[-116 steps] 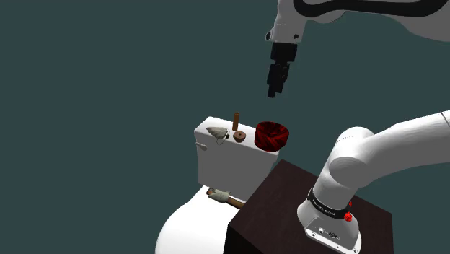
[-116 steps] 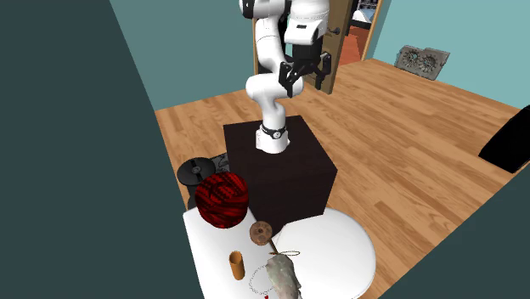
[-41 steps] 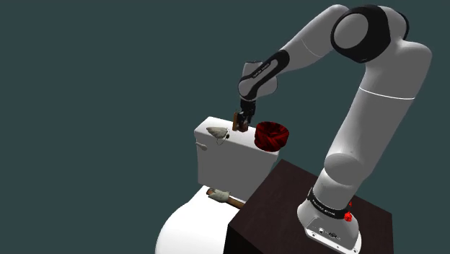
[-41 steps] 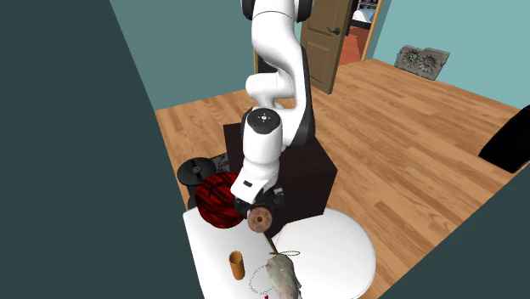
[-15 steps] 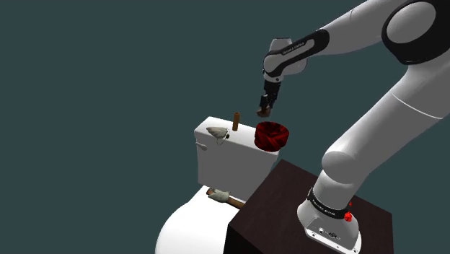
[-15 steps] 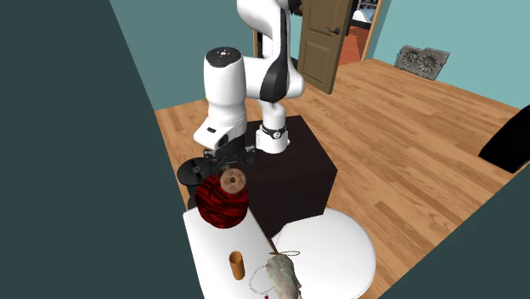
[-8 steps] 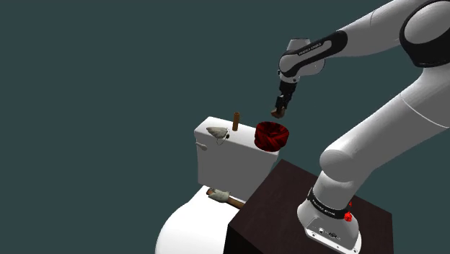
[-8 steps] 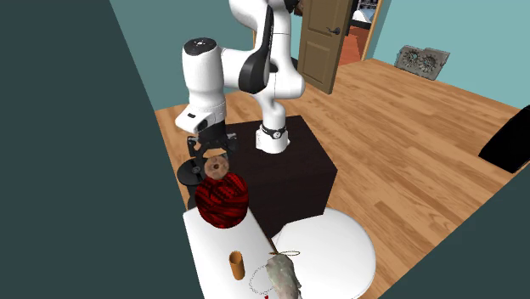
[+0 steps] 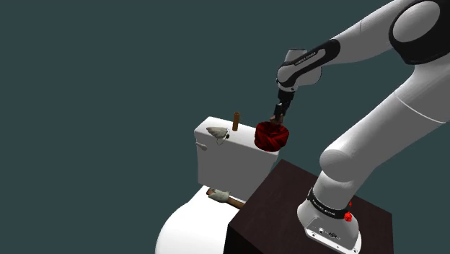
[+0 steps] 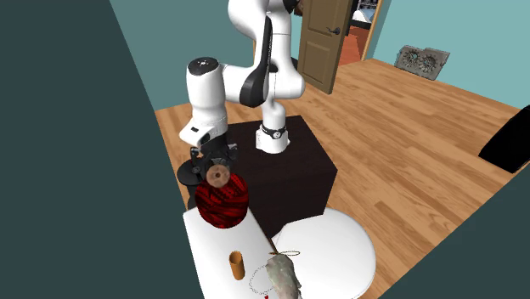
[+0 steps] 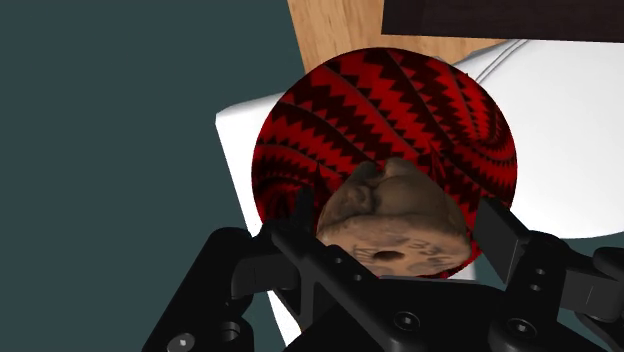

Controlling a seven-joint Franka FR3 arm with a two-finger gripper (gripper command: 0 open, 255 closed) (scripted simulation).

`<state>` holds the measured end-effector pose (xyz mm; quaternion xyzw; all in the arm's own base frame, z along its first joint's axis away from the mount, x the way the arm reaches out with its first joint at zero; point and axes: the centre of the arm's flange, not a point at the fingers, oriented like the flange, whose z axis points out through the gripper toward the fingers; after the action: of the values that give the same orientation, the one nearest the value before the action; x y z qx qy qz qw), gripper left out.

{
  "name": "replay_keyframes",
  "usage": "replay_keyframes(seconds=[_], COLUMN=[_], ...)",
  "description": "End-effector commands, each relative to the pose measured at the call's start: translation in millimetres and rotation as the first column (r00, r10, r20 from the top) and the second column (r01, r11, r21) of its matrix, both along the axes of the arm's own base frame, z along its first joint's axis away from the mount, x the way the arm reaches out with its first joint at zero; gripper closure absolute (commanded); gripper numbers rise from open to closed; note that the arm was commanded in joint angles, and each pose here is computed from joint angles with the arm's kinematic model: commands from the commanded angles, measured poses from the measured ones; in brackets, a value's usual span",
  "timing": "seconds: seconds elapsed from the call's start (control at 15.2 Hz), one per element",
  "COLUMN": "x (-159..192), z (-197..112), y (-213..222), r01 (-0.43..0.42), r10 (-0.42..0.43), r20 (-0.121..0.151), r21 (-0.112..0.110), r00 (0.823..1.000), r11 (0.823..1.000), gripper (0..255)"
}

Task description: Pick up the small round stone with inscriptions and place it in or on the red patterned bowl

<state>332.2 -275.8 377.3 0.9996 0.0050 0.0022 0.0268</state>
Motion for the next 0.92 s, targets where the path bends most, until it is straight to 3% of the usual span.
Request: replay_keyframes(seconds=[0.0,0.4,0.86], x=[-0.5,-0.5,-0.5], z=[-10.0,-43.9,-43.9], y=[0.2,0.2,0.2], r01=[0.000,0.000,0.000], r10=[0.000,0.000,0.000], r20=[0.001,0.001,0.001], r21=[0.000,0.000,0.000], r00=[1.000,1.000,1.000], r11=[1.000,1.000,1.000], gripper=[255,255,255])
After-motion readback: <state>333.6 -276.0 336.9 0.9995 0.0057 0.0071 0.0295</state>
